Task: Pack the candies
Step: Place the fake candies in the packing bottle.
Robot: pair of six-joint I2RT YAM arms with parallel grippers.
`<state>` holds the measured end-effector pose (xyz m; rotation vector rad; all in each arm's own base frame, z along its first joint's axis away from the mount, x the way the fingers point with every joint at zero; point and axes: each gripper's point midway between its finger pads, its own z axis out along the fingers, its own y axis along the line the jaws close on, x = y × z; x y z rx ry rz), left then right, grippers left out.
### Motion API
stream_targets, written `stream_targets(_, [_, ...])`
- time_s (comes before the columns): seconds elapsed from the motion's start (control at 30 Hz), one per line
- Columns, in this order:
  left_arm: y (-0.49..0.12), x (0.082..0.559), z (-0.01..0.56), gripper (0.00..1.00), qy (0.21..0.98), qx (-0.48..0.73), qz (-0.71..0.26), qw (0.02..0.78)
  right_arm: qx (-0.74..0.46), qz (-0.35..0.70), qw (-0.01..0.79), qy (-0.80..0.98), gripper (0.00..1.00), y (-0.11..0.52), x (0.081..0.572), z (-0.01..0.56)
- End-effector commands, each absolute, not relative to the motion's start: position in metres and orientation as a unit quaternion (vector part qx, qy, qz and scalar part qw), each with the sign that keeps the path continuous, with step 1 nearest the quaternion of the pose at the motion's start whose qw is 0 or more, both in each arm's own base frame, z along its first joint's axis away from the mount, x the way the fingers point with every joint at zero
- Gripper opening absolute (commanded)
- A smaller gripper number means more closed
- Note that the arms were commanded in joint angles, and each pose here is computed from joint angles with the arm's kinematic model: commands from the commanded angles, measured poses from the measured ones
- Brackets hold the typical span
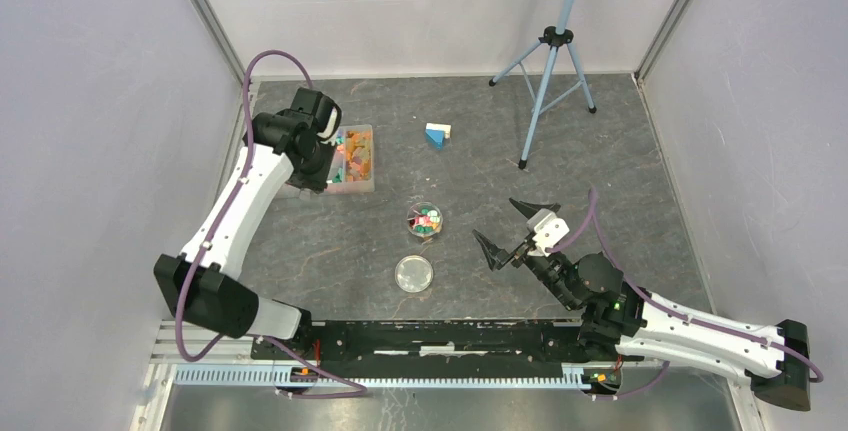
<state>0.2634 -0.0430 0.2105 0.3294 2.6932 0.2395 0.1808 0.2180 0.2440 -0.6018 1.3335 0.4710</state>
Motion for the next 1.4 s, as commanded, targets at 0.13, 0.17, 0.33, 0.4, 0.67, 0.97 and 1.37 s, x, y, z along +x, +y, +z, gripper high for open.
stream_targets(0.13, [-0.024,0.313,0.190,0.02,0.968,0.105,0.080,0.213,-0.258,0.228,0.720,0.602,0.98,0.215,0.178,0.243])
stream_targets(0.17, [-0.025,0.318,0.186,0.02,0.969,0.106,0.079,0.207,-0.257,0.228,0.720,0.603,0.98,0.215,0.178,0.243])
stream_targets(0.33, [-0.027,0.334,0.168,0.02,0.974,0.104,0.082,0.182,-0.260,0.227,0.717,0.606,0.98,0.215,0.178,0.237])
stream_targets(0.4, [-0.027,0.339,0.164,0.02,0.975,0.104,0.084,0.179,-0.259,0.226,0.717,0.607,0.98,0.214,0.178,0.236])
stream_targets(0.67, [-0.020,0.351,0.149,0.02,0.975,0.103,0.108,0.168,-0.271,0.211,0.722,0.601,0.98,0.215,0.180,0.241])
stream_targets(0.97, [-0.019,0.360,0.130,0.02,0.975,0.094,0.109,0.169,-0.280,0.198,0.722,0.601,0.98,0.216,0.183,0.239])
stream_targets(1.37, [-0.015,0.361,0.124,0.02,0.968,0.084,0.119,0.203,-0.285,0.191,0.722,0.601,0.98,0.219,0.184,0.237])
